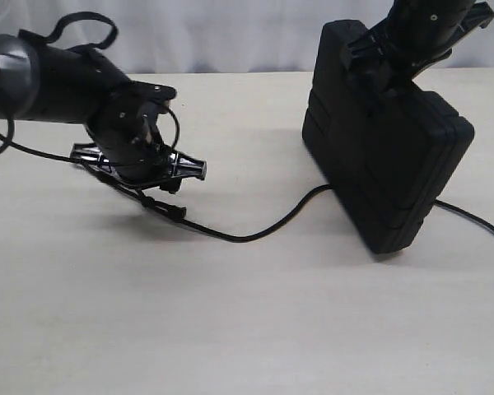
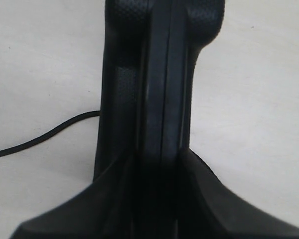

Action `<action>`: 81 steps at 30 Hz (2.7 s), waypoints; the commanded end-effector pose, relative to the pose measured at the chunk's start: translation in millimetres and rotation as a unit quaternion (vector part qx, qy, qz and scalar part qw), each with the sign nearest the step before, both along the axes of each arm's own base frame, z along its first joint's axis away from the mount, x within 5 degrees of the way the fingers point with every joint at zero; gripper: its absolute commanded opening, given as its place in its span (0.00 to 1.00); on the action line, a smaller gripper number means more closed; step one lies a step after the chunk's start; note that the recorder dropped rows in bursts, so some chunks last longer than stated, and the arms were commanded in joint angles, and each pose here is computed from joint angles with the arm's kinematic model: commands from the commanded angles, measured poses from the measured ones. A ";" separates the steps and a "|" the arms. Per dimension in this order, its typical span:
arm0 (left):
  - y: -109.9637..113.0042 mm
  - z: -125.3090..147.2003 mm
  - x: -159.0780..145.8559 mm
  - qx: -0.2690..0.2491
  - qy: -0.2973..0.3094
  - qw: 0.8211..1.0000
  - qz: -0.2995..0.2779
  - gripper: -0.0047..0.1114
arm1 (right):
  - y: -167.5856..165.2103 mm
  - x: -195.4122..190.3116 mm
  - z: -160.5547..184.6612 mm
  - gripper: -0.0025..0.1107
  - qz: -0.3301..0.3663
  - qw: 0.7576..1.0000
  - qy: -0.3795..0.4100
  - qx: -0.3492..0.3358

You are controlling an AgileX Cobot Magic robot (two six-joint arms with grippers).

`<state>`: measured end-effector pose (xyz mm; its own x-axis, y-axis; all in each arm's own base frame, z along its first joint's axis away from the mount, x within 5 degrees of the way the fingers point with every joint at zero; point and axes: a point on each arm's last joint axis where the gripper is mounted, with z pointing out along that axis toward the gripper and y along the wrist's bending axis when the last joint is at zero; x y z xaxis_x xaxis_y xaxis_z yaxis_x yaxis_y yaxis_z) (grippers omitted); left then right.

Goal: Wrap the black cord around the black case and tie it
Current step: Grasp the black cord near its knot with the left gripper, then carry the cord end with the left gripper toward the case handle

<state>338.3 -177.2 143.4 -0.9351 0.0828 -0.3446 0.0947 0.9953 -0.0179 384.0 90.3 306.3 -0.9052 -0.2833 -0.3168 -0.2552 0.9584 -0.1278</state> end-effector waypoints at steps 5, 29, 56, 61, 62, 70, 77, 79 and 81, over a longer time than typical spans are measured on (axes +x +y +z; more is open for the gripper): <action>10.4 -11.6 1.1 -0.096 0.036 0.988 0.119 0.54 | 2.8 -0.7 -21.8 0.06 0.001 0.999 0.051 0.009; 19.3 -63.0 4.6 -0.084 0.069 0.978 0.176 0.41 | 2.8 -0.7 -21.8 0.06 0.001 0.999 0.051 0.009; -33.0 9.4 -5.4 0.085 -0.161 0.878 -0.442 0.04 | 2.8 -0.7 -21.8 0.06 0.001 0.999 0.051 0.009; -39.5 28.9 -11.8 0.080 -0.187 0.871 -0.448 0.04 | 2.8 -0.7 -21.8 0.06 0.001 0.999 0.051 0.009; -41.5 30.6 -13.5 0.079 -0.189 0.869 -0.451 0.04 | 2.8 -0.7 -21.8 0.06 0.001 0.999 0.051 0.009; -90.7 37.5 -44.4 0.085 -0.249 0.794 -0.547 0.04 | 2.8 -0.7 -21.8 0.06 0.001 0.999 0.051 0.009; -87.8 64.5 -50.5 0.081 -0.273 0.790 -0.543 0.04 | 2.8 -0.7 -21.8 0.06 0.001 0.999 0.051 0.009; -86.6 74.9 -51.9 0.077 -0.289 0.788 -0.538 0.04 | 2.8 -0.7 -21.8 0.06 0.001 0.999 0.051 0.009; -84.5 72.9 -54.0 0.080 -0.269 0.792 -0.542 0.04 | 2.8 -0.7 -21.8 0.06 0.001 0.999 0.051 0.009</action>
